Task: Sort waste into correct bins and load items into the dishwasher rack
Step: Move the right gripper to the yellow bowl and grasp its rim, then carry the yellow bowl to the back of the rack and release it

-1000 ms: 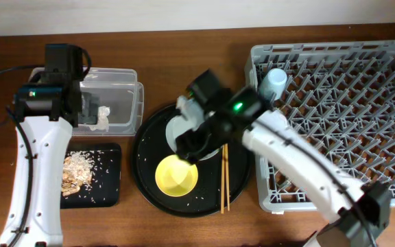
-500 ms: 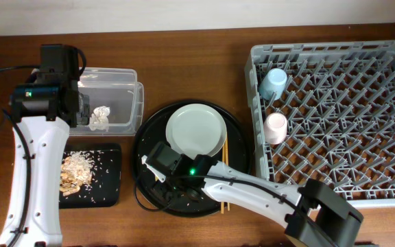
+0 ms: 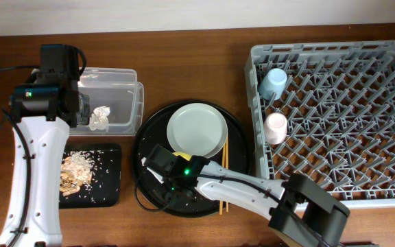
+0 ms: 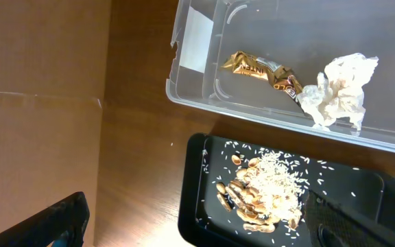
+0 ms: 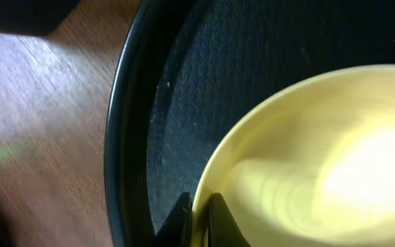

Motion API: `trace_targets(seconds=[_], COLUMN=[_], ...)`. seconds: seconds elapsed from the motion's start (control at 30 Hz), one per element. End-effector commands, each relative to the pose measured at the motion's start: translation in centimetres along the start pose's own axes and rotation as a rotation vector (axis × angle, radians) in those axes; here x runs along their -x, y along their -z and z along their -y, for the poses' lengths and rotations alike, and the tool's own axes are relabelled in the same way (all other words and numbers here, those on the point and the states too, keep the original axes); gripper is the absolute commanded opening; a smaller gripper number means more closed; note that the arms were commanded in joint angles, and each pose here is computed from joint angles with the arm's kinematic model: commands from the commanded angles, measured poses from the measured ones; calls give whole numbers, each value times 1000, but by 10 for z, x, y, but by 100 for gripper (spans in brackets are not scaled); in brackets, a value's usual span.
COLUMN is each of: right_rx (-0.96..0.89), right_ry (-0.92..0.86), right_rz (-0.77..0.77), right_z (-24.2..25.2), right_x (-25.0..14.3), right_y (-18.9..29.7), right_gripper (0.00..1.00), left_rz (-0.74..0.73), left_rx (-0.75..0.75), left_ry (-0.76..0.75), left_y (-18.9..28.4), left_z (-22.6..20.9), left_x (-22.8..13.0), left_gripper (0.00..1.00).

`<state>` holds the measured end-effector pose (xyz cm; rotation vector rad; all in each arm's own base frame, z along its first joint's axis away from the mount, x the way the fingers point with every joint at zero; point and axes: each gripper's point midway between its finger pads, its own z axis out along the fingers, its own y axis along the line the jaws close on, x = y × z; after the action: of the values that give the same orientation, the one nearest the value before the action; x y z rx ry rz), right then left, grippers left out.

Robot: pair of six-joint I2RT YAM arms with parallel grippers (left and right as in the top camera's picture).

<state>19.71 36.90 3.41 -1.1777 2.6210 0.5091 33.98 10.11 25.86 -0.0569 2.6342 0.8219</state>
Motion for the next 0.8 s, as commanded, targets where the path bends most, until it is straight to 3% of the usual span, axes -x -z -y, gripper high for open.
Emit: trace_targets(seconds=[0.0, 0.17, 0.3, 0.4, 0.5, 0.6, 0.77], right_rx=[64, 35, 102, 208, 280, 516, 587], right_ry=[19, 1, -117, -203, -280, -227, -451], right_rz=[105, 352, 597, 736, 868, 1036, 1017], right_z=[-25, -3, 79, 148, 222, 292, 410], right_x=[35, 80, 75, 56, 35, 15, -6], right_y=[53, 209, 333, 377, 403, 415, 343], right_gripper=[4, 4, 4, 4, 4, 4, 4], left_rz=[19, 19, 19, 19, 19, 19, 19], left_rx=[21, 21, 21, 21, 21, 21, 21], left_ry=[12, 12, 12, 12, 12, 12, 12], left_y=[7, 7, 7, 7, 7, 7, 7], left_z=[-9, -9, -9, -9, -9, -9, -9], left_x=[1, 1, 1, 1, 1, 1, 1], left_gripper=[99, 99, 99, 99, 99, 99, 99])
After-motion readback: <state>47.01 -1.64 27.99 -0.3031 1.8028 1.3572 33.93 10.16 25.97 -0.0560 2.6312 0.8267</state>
